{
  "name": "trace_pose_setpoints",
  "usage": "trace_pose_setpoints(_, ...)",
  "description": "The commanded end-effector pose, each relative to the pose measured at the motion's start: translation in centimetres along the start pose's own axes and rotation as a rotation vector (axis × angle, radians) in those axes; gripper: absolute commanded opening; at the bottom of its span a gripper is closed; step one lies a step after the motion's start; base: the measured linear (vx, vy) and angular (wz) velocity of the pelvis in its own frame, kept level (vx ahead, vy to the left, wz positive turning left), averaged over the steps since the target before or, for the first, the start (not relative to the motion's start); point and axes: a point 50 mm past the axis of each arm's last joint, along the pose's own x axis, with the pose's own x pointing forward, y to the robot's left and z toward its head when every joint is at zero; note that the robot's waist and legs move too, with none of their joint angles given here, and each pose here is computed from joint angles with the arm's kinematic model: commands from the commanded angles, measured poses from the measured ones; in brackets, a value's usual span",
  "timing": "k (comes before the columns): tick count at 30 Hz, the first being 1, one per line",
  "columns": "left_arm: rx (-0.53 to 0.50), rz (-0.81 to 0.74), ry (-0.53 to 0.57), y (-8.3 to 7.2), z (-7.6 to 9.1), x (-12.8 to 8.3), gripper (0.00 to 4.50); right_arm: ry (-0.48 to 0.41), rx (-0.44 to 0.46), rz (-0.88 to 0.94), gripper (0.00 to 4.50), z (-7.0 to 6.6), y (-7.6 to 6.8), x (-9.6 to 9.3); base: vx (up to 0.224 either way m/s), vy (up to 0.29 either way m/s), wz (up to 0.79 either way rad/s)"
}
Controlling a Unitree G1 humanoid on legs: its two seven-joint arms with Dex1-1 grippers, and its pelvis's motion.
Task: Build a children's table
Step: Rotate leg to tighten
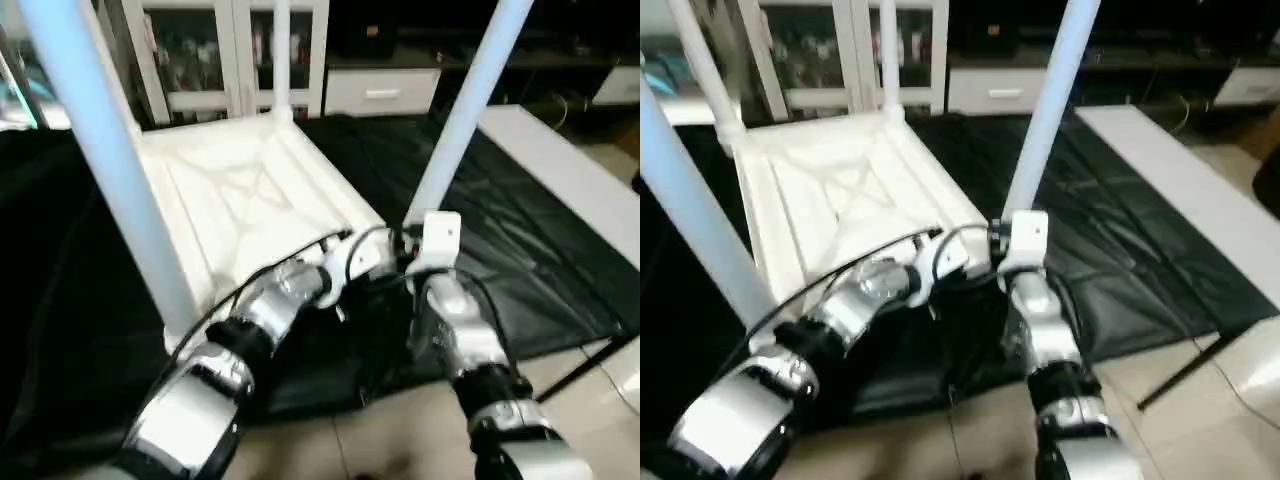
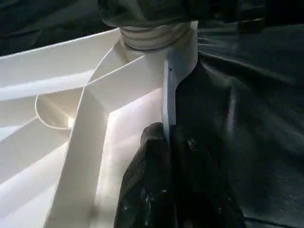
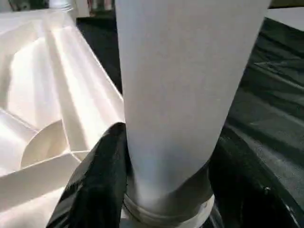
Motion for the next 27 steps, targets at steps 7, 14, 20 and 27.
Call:
trace_pose_setpoints(7, 0.107, 0.154, 0.047, 3.0, -1.2, -1.5, 0.0, -0.164, -0.03, 0.3, 2.68, 1.5, 1.9, -0.8, 0.0, 0.0, 0.0)
trace_pose_setpoints(14, 0.235, -0.021, 0.086, 2.6, -3.6, -3.0, 0.0, -0.217, -0.193, 0.364, 3.24, 3.6, -2.1, -1.7, 0.024, -0.012, 0.01)
trace_pose_setpoints(20, 0.229, -0.292, 0.081, 1.6, -5.0, -4.5, 0.0, -0.105, -0.335, 0.608, 3.68, 3.0, -4.4, -3.9, 0.014, -0.006, 0.01)
trace_pose_setpoints(27, 0.231, -0.632, 0.067, 0.7, -6.1, -7.1, 0.0, 0.097, -0.416, 0.96, 4.3, 1.6, -5.5, -7.8, 0.0, 0.0, 0.0)
